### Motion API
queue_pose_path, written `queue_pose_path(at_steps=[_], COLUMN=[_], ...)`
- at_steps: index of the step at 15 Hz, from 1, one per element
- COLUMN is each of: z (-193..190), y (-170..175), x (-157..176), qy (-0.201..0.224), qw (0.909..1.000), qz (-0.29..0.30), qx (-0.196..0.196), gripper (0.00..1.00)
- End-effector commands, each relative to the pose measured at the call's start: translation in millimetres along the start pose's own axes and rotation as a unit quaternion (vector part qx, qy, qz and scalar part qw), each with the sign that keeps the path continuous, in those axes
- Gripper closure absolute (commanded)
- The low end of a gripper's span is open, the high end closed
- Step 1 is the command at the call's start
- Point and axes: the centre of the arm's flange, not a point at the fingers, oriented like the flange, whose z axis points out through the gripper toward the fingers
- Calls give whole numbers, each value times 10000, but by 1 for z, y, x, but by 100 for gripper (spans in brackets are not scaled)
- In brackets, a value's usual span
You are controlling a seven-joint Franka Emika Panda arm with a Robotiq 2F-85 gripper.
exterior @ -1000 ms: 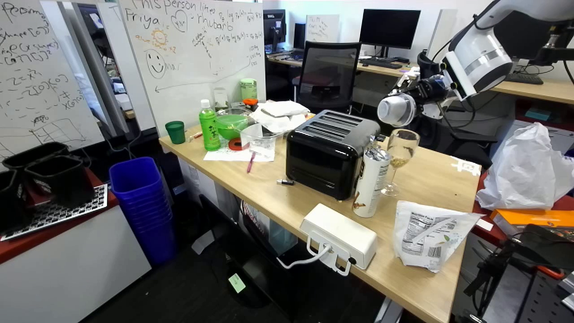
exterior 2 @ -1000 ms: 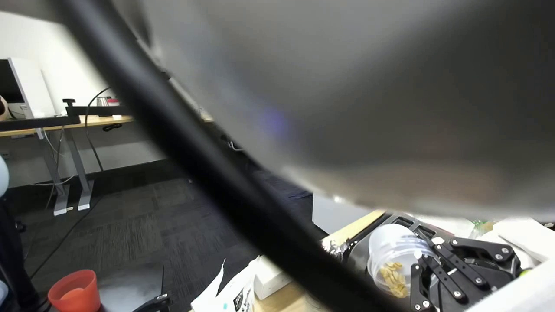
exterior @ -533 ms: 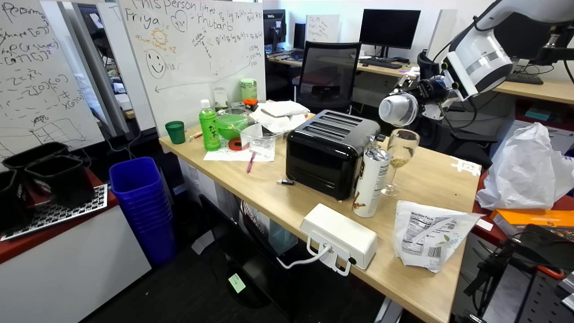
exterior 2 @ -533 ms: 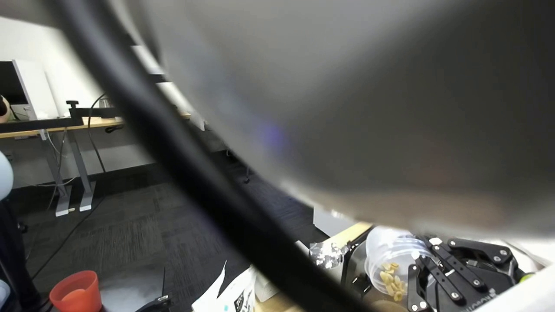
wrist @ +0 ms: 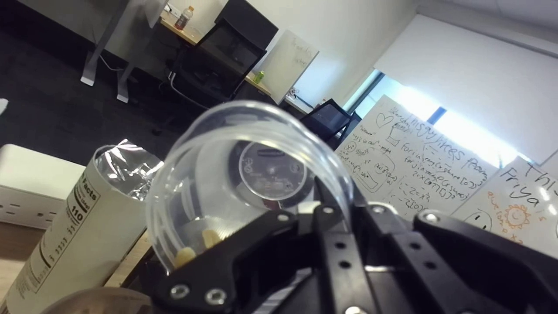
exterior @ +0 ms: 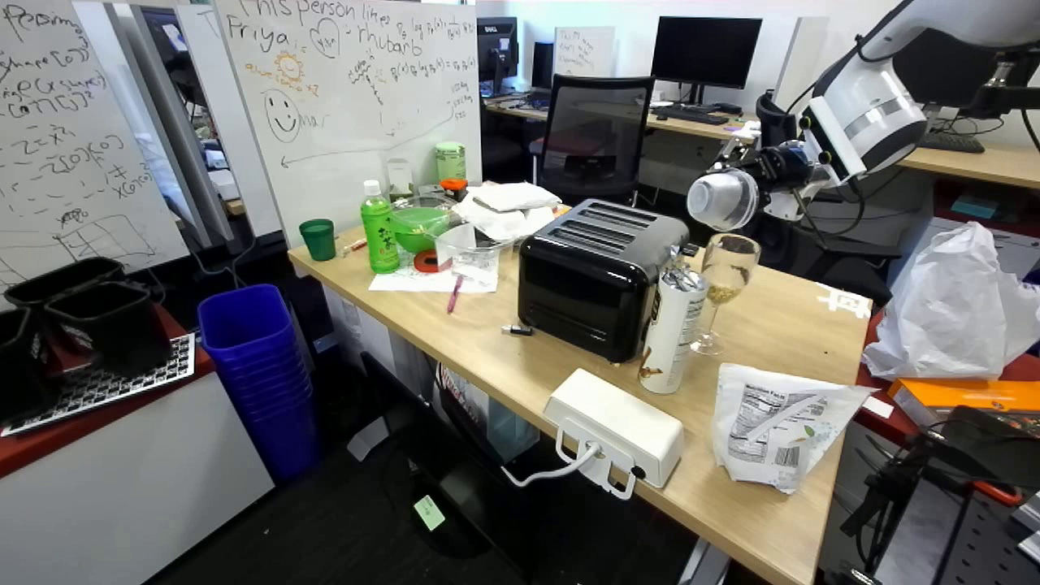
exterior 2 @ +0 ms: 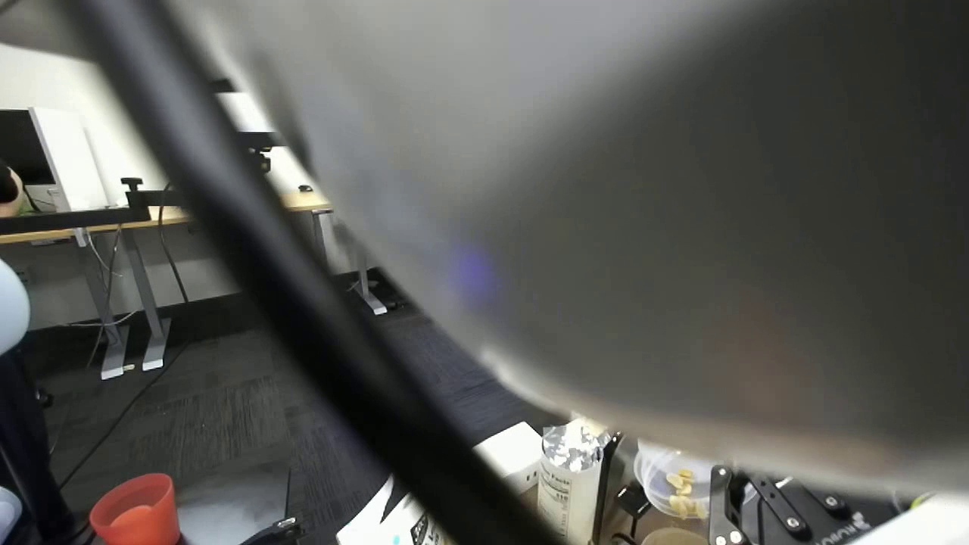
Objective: Pour the contents of the bowl into the wine glass
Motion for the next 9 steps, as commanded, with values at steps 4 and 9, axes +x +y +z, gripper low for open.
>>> queue_pose_path(at_steps=[4,9], z=[-9,-10], y=[-7,-9], x=[7,9], qy=[-281,-322], qw=[9988,9981], qz=[228,346], qx=[320,393], gripper=[98,98])
